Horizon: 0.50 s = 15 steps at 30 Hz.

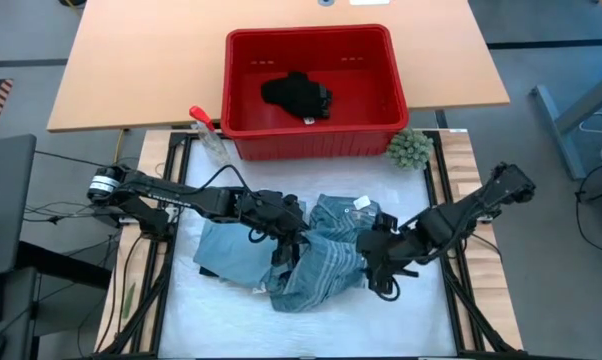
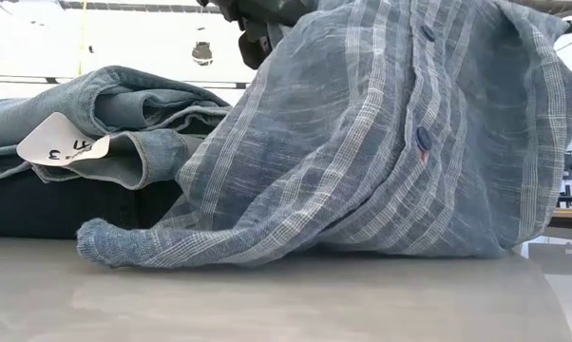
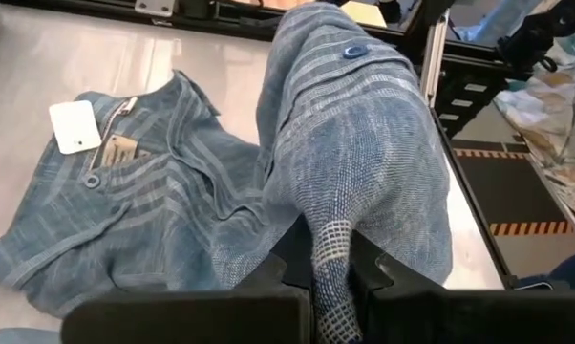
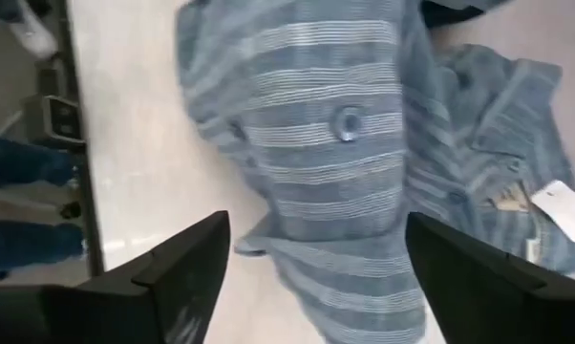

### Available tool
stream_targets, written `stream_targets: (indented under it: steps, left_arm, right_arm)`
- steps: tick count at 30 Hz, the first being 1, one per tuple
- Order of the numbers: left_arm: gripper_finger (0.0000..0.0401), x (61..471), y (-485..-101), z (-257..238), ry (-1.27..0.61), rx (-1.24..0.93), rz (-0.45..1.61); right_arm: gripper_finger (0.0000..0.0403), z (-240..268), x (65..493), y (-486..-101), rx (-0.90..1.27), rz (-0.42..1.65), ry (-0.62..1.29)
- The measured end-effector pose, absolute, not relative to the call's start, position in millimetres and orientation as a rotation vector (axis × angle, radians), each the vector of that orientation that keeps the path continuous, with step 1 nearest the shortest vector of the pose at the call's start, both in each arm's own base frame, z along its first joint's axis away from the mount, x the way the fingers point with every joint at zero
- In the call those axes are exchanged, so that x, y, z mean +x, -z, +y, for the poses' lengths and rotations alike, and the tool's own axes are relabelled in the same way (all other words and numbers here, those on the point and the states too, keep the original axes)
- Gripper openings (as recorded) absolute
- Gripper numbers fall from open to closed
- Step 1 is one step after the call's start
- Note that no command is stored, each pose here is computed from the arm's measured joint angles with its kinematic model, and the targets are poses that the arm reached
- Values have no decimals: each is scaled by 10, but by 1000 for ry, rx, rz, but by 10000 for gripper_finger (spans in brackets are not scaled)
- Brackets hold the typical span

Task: Fold Laundry from Bin
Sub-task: Fold the light blue polo shirt

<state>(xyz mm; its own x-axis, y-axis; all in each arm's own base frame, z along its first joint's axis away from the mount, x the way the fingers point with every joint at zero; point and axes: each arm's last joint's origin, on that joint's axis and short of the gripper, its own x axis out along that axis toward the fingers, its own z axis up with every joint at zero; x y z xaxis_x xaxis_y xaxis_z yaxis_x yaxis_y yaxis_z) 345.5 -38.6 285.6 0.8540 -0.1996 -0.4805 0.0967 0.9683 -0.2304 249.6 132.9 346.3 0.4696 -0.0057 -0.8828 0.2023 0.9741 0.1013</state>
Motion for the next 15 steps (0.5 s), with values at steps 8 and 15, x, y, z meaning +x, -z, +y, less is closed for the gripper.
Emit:
stream_targets:
  steps: [8, 15]
  left_arm:
    - [0, 3455, -2857, -388, 164, -203, 525]
    - [0, 3455, -2857, -388, 164, -203, 525]
  right_arm:
    - [372, 1187, 2556, -3336, 163, 1096, 184]
    - [373, 1228, 2651, -2981, 194, 1115, 50]
